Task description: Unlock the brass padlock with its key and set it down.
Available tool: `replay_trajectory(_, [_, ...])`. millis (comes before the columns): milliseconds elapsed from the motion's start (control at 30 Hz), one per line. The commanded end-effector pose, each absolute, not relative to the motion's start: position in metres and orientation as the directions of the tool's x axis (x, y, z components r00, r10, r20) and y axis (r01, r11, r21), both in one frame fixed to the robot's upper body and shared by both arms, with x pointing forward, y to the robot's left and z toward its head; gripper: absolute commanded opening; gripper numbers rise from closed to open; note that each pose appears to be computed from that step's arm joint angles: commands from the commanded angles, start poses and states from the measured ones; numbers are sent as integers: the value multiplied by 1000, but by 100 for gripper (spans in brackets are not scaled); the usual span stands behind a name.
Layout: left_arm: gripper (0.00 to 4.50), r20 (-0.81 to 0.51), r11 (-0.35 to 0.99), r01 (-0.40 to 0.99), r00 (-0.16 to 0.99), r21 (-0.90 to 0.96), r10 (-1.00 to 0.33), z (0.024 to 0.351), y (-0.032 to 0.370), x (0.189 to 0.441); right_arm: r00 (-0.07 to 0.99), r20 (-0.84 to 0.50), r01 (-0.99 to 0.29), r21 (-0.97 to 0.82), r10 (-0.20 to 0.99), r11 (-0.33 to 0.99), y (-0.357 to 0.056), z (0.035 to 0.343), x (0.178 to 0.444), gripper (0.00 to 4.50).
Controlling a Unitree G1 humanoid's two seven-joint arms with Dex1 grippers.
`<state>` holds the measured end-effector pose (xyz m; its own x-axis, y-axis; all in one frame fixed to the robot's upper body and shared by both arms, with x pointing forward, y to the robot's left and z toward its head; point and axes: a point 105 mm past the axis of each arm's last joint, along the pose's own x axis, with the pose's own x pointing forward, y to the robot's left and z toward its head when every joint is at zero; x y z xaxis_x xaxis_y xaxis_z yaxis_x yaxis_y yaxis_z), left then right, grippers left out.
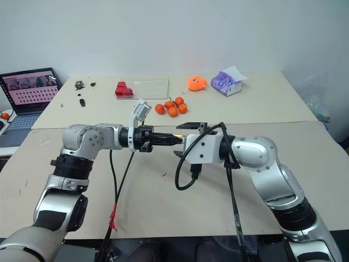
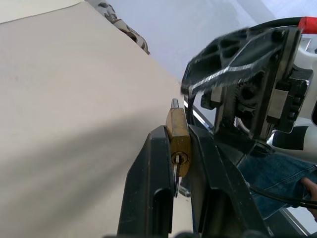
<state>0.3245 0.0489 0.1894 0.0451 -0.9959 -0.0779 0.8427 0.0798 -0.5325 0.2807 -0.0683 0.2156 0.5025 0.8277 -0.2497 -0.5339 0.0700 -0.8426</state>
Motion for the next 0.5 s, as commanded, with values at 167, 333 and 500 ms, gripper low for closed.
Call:
replay_trajectory(167, [2,-79,76,869,43,-489,-996,201,51,327,499,-206,-628,-755,842,188,-88,228,268,448])
replay_trajectory(333, [2,-84,70,873,33,-482,-996,201,50,326,498,-141,-637,-729,856,251,-89,244,267,375])
replay_trajectory(500, [2,-84,65,875,28,-480,-996,202,49,326,494,-119,-635,-726,861,264,-86,250,267,202])
